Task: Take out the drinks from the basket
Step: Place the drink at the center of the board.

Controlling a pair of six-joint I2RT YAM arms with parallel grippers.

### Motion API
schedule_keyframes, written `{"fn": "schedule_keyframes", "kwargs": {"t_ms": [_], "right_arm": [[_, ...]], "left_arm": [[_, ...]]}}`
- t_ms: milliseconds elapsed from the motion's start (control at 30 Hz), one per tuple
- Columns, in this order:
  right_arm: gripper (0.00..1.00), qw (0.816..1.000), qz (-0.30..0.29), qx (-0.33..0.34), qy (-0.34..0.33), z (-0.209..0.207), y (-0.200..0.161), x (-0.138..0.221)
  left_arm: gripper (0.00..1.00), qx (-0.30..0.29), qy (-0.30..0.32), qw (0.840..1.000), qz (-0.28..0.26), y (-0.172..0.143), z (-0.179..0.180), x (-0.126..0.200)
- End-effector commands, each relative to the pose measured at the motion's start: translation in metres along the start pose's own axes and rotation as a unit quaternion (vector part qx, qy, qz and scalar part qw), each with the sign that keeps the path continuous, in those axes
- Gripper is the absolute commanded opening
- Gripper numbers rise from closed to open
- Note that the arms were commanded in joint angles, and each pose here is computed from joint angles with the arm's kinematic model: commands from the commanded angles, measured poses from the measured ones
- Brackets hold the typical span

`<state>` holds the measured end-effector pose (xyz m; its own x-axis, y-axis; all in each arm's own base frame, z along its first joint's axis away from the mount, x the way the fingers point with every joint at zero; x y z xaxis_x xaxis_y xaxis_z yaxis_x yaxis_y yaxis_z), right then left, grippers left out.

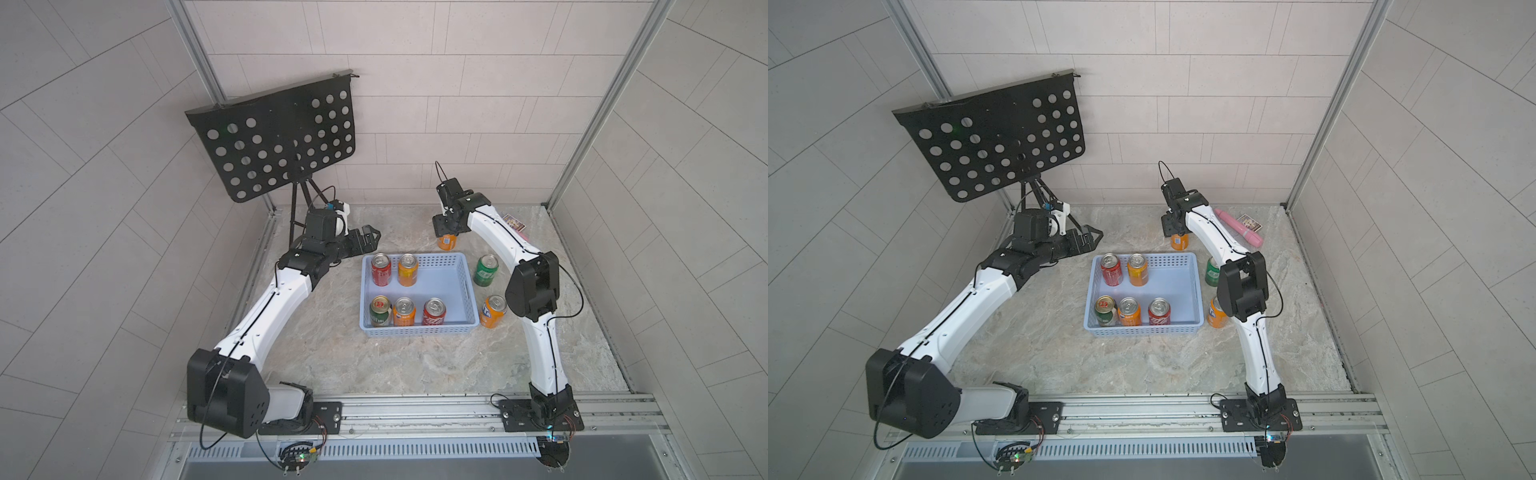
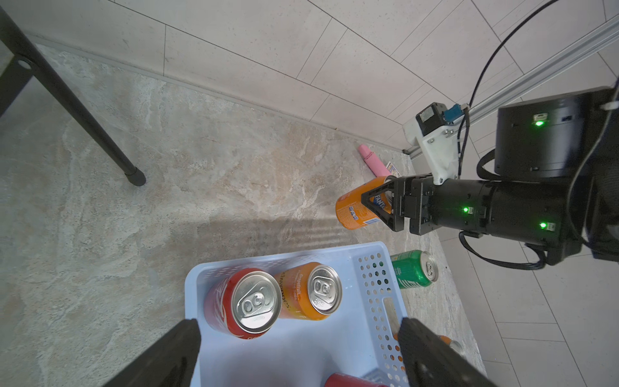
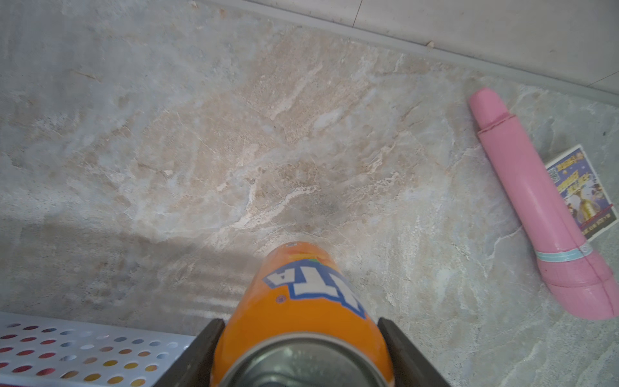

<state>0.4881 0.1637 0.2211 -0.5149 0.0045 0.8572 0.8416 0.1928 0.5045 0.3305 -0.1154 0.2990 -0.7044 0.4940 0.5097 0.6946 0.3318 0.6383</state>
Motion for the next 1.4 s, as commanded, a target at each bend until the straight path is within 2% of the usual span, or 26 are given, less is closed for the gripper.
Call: {"fn": "schedule_keyframes", "kwargs": {"t_ms": [0, 100, 400, 533, 633, 767, 833, 967, 1100, 1367], "right_arm": [[0.12, 1.0, -0.018, -0.009, 0.001, 0.0, 0.006, 0.001], [0.12, 1.0, -0.007, -0.013, 0.018, 0.005, 0.0, -0.008], [0.11, 1.0, 0.003, -0.022, 0.019, 0.01, -0.013, -0.022], [0.17, 1.0, 0.016, -0.017, 0.015, 0.014, -0.019, -0.022], [0.28, 1.0, 0.021, -0.02, 0.011, 0.013, -0.021, -0.021], [0.53, 0.999, 0.022, -0.022, 0.021, 0.016, -0.022, -0.015], [0.62, 0.999, 0.023, -0.02, 0.033, 0.018, -0.022, -0.011], [0.74, 0.998, 0.025, -0.025, 0.05, 0.019, -0.021, -0.002], [0.81, 0.999, 0.021, -0.027, 0.033, 0.015, -0.02, 0.004], [0.85, 1.0, 0.009, -0.025, 0.002, 0.005, -0.017, 0.022]], "left_arm": [[1.0, -0.017, 0.004, 1.0, -0.018, 0.007, -0.006, 0.013], [1.0, -0.017, 0.013, 0.999, -0.029, 0.006, -0.003, 0.015], [1.0, -0.011, 0.01, 1.0, -0.012, 0.004, -0.003, 0.01], [1.0, -0.013, 0.006, 1.0, -0.013, 0.004, -0.004, 0.011], [1.0, -0.013, 0.007, 1.0, -0.012, 0.004, -0.004, 0.011], [1.0, -0.015, 0.009, 1.0, -0.014, 0.004, -0.003, 0.011], [1.0, -0.014, 0.009, 1.0, -0.011, 0.003, -0.003, 0.01], [1.0, -0.013, 0.007, 1.0, -0.001, 0.002, -0.002, 0.006], [1.0, -0.015, 0.008, 1.0, 0.006, 0.002, -0.002, 0.005], [1.0, -0.02, 0.006, 1.0, -0.004, 0.001, -0.003, 0.01]]}}
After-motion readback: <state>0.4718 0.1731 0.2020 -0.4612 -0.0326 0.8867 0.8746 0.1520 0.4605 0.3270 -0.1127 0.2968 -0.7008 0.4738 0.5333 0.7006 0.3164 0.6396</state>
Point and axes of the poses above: each gripper's point midway between its finger pads, its own x axis back along the fingers, its own z axis along the line the jaws close on, y = z × x, the point moved 8 cm from there along x, back along the fingers, and after that the axes turned 4 degrees about x, right-handed, at the moved point
